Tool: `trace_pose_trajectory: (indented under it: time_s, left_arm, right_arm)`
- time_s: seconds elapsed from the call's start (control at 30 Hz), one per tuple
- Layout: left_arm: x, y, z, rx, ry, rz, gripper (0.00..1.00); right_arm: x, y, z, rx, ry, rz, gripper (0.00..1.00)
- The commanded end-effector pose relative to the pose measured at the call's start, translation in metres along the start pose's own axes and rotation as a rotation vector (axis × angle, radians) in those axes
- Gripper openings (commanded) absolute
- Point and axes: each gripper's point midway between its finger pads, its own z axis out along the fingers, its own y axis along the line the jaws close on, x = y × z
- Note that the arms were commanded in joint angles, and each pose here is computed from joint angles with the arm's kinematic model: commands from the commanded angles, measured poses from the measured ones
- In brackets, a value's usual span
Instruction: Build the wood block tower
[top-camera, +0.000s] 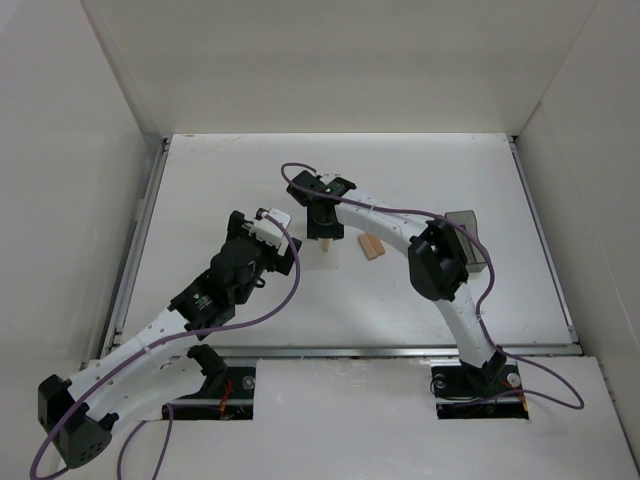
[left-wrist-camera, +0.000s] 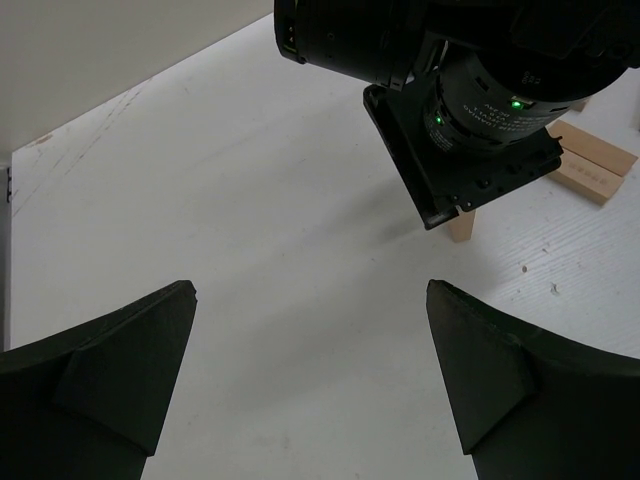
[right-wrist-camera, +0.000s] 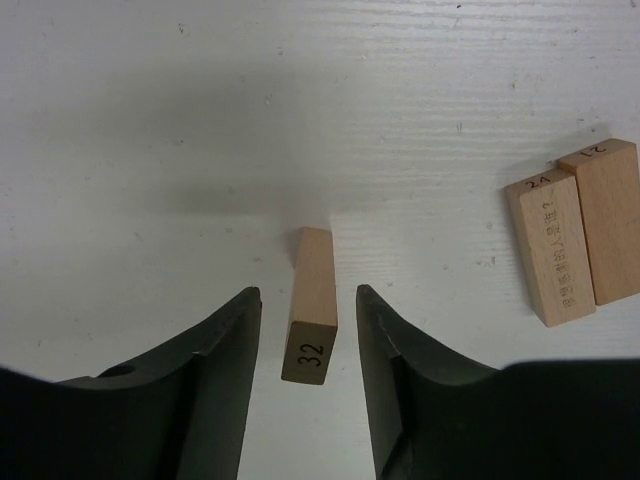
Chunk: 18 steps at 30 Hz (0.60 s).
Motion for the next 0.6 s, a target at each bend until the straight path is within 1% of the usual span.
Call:
trace_pose_trajectory:
  time_s: [0.0,0.1,0.23,0.4,0.53,0.57]
  left_arm:
    - [-0.017,0.003,-0.001,-0.007,-0.060,-0.018,0.99]
    - [-0.017,0.003,-0.001,-0.007,-0.060,-0.018,0.99]
    - [-0.017,0.002,-0.001,0.002,-0.061,-0.017,0.99]
    - [-0.017,0.004,0.000,-0.006,-0.059,-0.019,0.99]
    - [-0.019,0.005,-0.002,-0.008,-0.067,-0.023,0.99]
    - [-0.018,0.008,-0.001,-0.016,-0.065,-0.025,0.99]
  right_arm:
    - [-0.006,0.009,-0.010,-0.036,-0.021,-0.002,0.52]
    - [-0.008,0.009,-0.015,-0.043,-0.028,0.001,0.56]
    - [-0.017,0.012,-0.023,-0.069,-0.055,-0.004,0.56]
    - [-0.014,0.017,-0.029,-0.088,-0.052,-0.009,0.47]
    - [-0.011,0.021,-0.031,-0.094,-0.052,-0.019,0.33]
    - [-0.012,0.020,-0.030,-0.085,-0.060,-0.018,0.33]
